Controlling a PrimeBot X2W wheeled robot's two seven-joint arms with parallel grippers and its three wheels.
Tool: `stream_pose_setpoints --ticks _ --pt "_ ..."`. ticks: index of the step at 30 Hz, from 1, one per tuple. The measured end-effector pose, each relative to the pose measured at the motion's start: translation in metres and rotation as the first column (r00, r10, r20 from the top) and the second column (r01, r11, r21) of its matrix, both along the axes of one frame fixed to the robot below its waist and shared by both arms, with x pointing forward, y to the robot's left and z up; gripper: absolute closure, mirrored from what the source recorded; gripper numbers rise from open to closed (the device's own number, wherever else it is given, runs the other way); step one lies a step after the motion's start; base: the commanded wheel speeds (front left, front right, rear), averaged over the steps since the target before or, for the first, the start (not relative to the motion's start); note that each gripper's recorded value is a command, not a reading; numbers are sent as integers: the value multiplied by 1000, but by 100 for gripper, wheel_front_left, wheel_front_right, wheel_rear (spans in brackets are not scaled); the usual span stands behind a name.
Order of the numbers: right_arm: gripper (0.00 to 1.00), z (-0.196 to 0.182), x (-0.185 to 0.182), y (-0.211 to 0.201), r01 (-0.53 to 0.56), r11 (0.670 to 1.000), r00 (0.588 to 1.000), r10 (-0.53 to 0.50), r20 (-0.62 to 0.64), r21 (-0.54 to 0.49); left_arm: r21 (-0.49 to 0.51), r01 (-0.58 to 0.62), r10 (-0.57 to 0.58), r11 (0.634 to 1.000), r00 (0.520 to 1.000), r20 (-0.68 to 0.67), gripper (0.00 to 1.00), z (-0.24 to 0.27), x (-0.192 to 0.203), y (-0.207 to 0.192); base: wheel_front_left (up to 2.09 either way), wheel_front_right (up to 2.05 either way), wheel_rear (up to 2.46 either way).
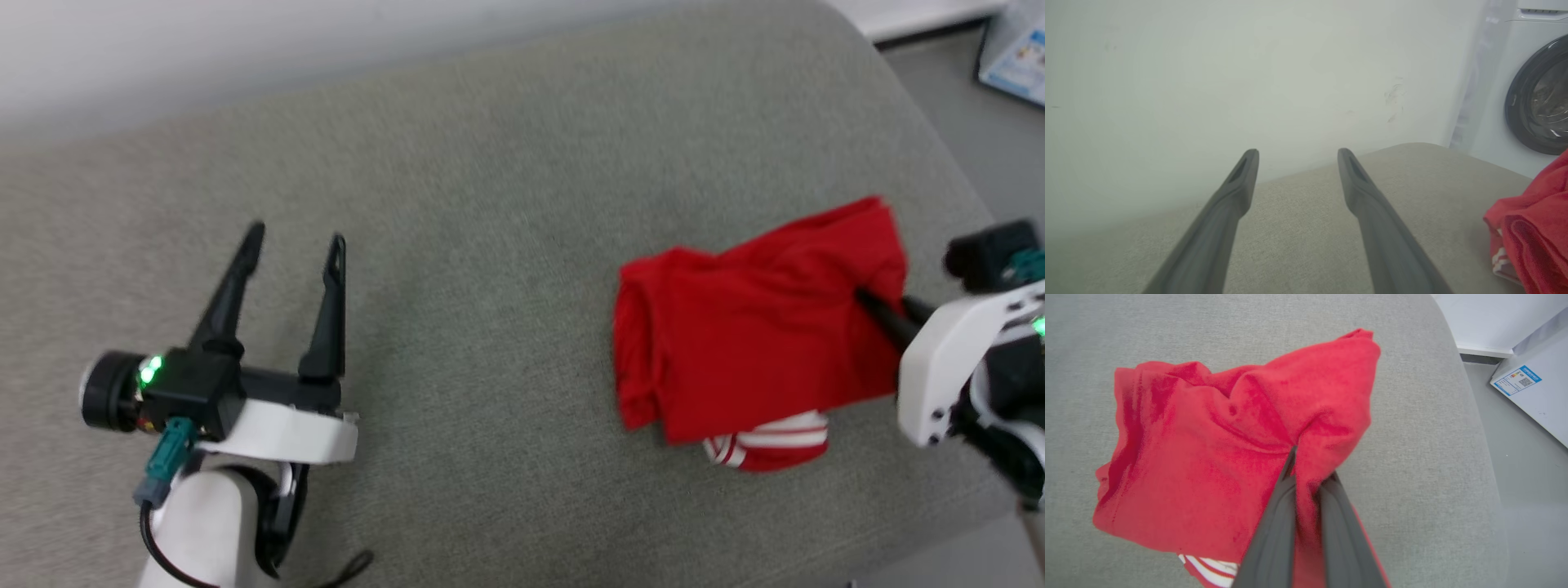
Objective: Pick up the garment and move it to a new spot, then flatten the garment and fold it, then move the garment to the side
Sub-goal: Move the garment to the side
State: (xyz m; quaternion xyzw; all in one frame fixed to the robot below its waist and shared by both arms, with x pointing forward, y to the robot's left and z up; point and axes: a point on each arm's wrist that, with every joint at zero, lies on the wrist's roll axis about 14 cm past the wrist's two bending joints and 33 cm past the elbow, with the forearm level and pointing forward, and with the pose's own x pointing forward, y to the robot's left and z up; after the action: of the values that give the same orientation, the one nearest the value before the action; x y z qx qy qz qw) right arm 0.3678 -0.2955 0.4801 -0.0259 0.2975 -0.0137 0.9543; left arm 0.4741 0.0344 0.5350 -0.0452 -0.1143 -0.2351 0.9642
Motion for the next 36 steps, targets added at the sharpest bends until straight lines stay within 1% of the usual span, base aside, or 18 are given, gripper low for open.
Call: stream_pose_setpoints --ticks 4,7,11,15,18,21,22,23,24,25,27,28,33,36 --pt "100 -10 21 -43 88 994 996 -89 -14 -59 5 60 -60 998 998 12 0 -10 25 -19 0 0 0" --pt "100 -21 31 -77 155 981 986 -160 -38 -117 9 90 -90 996 996 -1 0 -25 39 -28 0 0 0" --pt "100 -35 38 -123 237 950 963 -257 -79 -206 -1 133 -133 991 991 -23 0 -44 54 -40 0 0 0" --pt "100 -46 41 -159 296 914 937 -334 -101 -278 -7 152 -152 988 987 -49 0 -64 64 -45 0 0 0" --pt "100 -54 46 -175 317 896 926 -363 -102 -312 -7 154 -154 988 986 -59 0 -75 69 -44 0 0 0" --pt "100 -57 60 -183 323 885 930 -362 -60 -334 -1 151 -151 988 986 -76 0 -86 72 -40 0 0 0" --pt "92 -58 65 -184 317 883 935 -352 -44 -346 2 149 -149 989 986 -80 0 -89 73 -39 0 0 0" --pt "75 -60 68 -185 317 881 936 -350 -34 -351 5 147 -146 989 986 -83 0 -91 74 -37 0 0 0" --pt "12 -63 70 -187 321 879 935 -354 -30 -354 6 144 -143 990 986 -86 0 -93 75 -35 0 0 0" --pt "0 -66 70 -189 321 874 935 -355 -27 -364 9 143 -141 990 986 -89 0 -95 75 -34 0 0 0" --pt "0 -70 66 -196 345 863 925 -379 -22 -370 14 142 -140 990 985 -96 0 -97 74 -32 0 0 0" --pt "0 -67 66 -200 355 855 924 -383 0 -379 15 143 -141 990 985 -95 0 -96 73 -32 0 0 0" --pt "0 -40 58 -220 418 811 906 -403 127 -410 15 138 -136 990 987 -83 0 -87 69 -30 0 0 0" --pt "0 -22 59 -220 447 806 894 -388 223 -389 4 123 -122 992 989 -83 0 -80 63 -28 0 0 0"
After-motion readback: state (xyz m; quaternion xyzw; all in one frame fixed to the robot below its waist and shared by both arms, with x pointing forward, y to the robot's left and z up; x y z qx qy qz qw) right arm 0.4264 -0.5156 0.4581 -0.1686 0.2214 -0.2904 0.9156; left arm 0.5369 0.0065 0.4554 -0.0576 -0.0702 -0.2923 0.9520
